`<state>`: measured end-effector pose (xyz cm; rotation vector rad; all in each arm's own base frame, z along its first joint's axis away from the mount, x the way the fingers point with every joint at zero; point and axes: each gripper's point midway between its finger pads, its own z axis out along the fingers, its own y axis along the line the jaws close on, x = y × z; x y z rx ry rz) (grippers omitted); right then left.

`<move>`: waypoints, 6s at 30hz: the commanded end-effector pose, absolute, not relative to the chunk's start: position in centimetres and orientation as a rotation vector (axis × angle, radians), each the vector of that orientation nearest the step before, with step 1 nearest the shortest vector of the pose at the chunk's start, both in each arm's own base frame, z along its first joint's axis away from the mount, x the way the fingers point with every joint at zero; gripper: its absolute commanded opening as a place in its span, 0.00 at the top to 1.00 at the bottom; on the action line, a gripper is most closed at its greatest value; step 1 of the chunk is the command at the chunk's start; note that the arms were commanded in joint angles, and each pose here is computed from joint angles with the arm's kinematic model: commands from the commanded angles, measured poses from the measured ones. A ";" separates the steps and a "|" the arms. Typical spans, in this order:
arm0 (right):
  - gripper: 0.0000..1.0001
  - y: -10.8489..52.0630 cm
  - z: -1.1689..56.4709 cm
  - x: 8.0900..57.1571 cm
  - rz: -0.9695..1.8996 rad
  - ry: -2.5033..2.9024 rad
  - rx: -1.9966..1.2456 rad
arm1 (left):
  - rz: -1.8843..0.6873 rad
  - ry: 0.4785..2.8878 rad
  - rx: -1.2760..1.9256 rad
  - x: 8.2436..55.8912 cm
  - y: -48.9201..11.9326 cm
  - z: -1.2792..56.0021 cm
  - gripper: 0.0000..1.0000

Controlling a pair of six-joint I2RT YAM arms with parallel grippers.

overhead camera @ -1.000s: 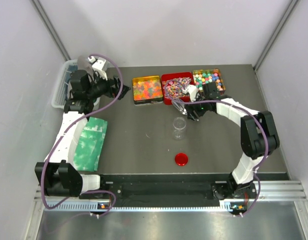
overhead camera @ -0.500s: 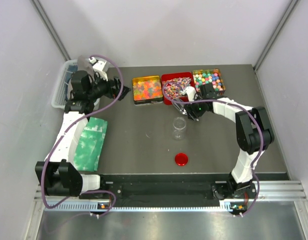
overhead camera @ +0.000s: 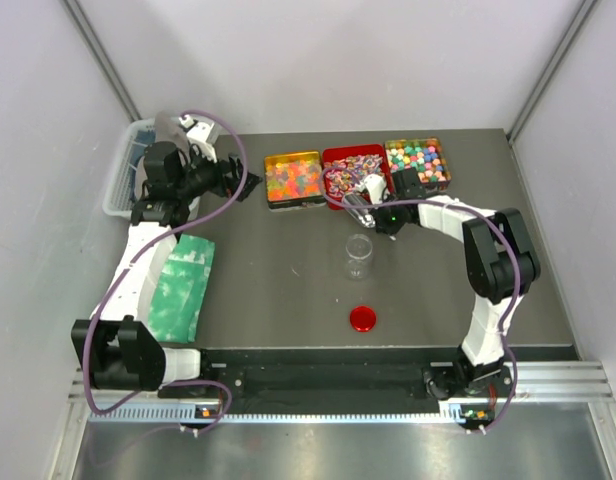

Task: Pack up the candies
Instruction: Pick up the spatula from the center of the board.

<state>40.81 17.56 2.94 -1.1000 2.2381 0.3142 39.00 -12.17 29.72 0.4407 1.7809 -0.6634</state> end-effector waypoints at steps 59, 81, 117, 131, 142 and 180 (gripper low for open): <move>1.00 24.4 32.5 30.9 -0.102 1.590 -1.282 | -1.228 1.825 0.825 34.9 -29.9 30.2 0.64; 0.32 22.2 35.4 24.1 0.094 1.430 -1.374 | -1.574 1.657 1.056 29.6 -30.9 32.8 1.00; 0.59 25.3 33.9 27.4 -0.004 1.426 -1.281 | -1.662 1.696 0.921 30.6 -31.5 32.7 1.00; 0.74 26.3 34.4 27.6 -0.043 1.400 -1.306 | -1.674 1.706 0.919 30.5 -31.5 32.1 1.00; 1.00 27.4 34.9 27.7 -0.019 1.398 -1.289 | -1.674 1.713 0.915 30.4 -31.5 31.8 1.00; 1.00 25.1 32.0 28.2 -0.094 1.454 -1.284 | -1.466 1.710 0.682 38.1 -24.8 36.0 0.01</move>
